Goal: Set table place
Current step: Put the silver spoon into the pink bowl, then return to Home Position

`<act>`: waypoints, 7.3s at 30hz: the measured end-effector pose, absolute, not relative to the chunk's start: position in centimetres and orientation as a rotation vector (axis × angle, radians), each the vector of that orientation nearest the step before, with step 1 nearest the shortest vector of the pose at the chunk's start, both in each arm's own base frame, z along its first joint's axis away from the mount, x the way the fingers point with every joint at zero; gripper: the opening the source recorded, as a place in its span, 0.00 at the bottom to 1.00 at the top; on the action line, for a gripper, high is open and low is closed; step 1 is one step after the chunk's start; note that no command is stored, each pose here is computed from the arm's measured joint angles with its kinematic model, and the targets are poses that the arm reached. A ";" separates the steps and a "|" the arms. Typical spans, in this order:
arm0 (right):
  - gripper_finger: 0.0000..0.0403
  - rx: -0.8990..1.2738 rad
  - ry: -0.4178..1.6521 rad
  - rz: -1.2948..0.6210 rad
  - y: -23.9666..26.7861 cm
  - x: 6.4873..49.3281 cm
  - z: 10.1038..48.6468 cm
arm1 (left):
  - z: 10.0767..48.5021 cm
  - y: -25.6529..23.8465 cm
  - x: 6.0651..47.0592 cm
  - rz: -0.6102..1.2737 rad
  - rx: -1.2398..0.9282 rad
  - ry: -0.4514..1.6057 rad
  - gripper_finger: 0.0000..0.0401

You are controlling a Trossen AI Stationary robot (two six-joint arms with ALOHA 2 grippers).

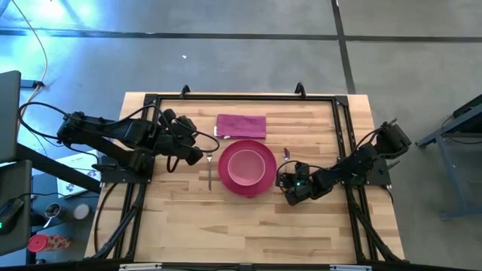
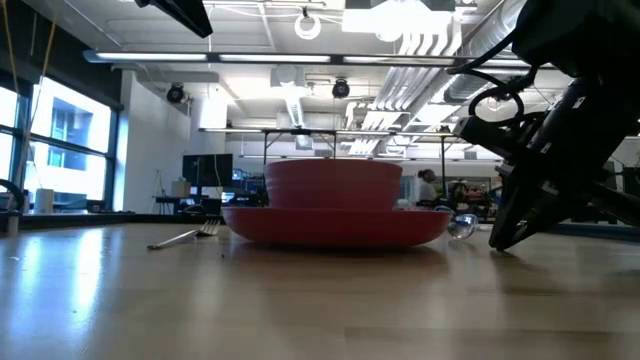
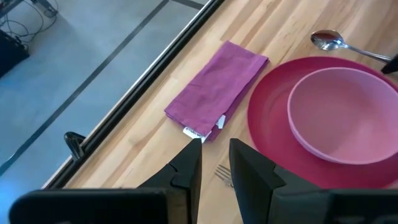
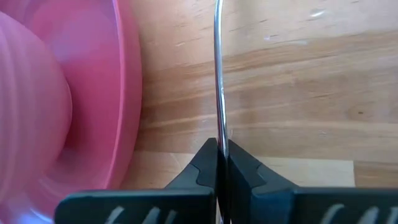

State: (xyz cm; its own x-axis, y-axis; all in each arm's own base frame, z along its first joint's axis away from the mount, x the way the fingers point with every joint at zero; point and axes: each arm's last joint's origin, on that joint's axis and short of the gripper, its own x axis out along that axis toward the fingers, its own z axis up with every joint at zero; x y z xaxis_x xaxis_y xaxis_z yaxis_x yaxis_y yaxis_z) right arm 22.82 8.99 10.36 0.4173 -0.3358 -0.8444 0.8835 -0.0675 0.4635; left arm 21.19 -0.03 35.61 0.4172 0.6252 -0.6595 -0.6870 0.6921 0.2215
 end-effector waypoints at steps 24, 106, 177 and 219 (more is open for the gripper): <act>0.00 1.067 0.847 -0.433 3.4 21.7 33.8 | 35.5 -0.1 21.2 0.793 -0.109 0.807 0.18; 0.00 0.359 0.145 -0.506 -0.7 8.6 30.8 | 20.0 -1.5 15.6 0.521 -0.403 0.267 0.00; 0.00 0.249 0.074 -0.393 -0.6 8.9 17.2 | 14.7 -0.7 11.1 0.417 -0.376 0.135 0.00; 0.00 0.249 0.075 -0.393 -0.6 8.9 17.2 | 14.7 -0.7 11.2 0.417 -0.376 0.135 0.00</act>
